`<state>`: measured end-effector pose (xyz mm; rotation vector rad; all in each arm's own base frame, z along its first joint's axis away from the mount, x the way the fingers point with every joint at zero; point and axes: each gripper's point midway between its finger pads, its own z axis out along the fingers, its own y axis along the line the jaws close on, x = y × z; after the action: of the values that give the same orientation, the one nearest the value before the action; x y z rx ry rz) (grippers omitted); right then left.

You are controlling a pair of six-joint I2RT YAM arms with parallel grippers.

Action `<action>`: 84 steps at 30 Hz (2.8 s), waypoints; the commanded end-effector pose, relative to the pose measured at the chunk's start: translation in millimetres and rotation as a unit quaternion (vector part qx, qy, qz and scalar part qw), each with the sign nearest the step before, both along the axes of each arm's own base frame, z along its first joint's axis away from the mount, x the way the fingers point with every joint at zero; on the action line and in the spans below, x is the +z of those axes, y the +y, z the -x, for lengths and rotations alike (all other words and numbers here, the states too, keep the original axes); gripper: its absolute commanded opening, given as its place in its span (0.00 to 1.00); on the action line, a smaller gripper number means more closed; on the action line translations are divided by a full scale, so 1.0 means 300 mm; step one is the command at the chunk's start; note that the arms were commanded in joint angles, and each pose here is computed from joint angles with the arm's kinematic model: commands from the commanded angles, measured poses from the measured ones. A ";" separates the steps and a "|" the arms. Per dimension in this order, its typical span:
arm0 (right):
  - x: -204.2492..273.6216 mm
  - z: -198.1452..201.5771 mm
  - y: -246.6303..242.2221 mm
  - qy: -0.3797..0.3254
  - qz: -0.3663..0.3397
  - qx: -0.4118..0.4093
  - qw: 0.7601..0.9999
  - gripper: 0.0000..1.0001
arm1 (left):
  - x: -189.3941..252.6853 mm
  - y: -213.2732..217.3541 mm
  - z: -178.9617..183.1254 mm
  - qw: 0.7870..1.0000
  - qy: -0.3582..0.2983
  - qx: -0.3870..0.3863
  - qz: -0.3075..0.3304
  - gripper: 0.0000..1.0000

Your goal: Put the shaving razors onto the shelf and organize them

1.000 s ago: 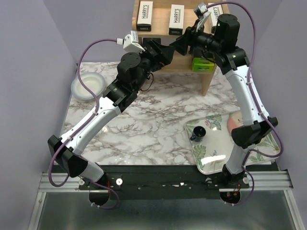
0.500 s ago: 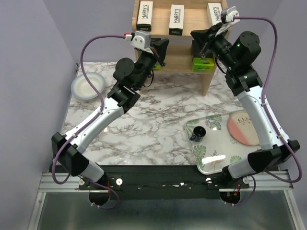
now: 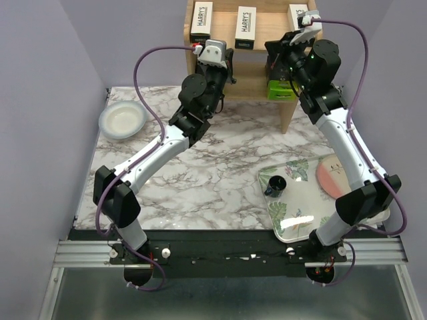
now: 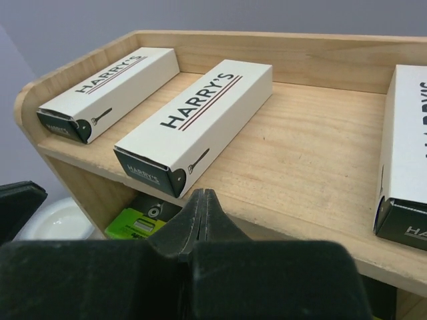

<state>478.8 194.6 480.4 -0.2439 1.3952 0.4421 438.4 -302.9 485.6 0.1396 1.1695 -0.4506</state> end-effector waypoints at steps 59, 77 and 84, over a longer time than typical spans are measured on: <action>-0.018 -0.127 0.010 -0.041 0.051 -0.077 0.995 0.01 | 0.111 0.022 -0.116 0.996 0.000 0.069 0.059 0.00; -0.007 -0.127 0.017 -0.044 0.049 -0.074 0.995 0.00 | -0.058 -0.079 -0.289 0.996 0.062 0.053 0.047 0.00; -0.016 -0.127 0.015 -0.041 0.051 -0.075 0.995 0.01 | -0.088 -0.100 -0.288 0.995 0.072 0.042 0.049 0.00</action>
<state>520.3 201.6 460.2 -0.2572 1.3830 0.2456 523.6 -326.0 468.6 -0.0394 1.2582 -0.4221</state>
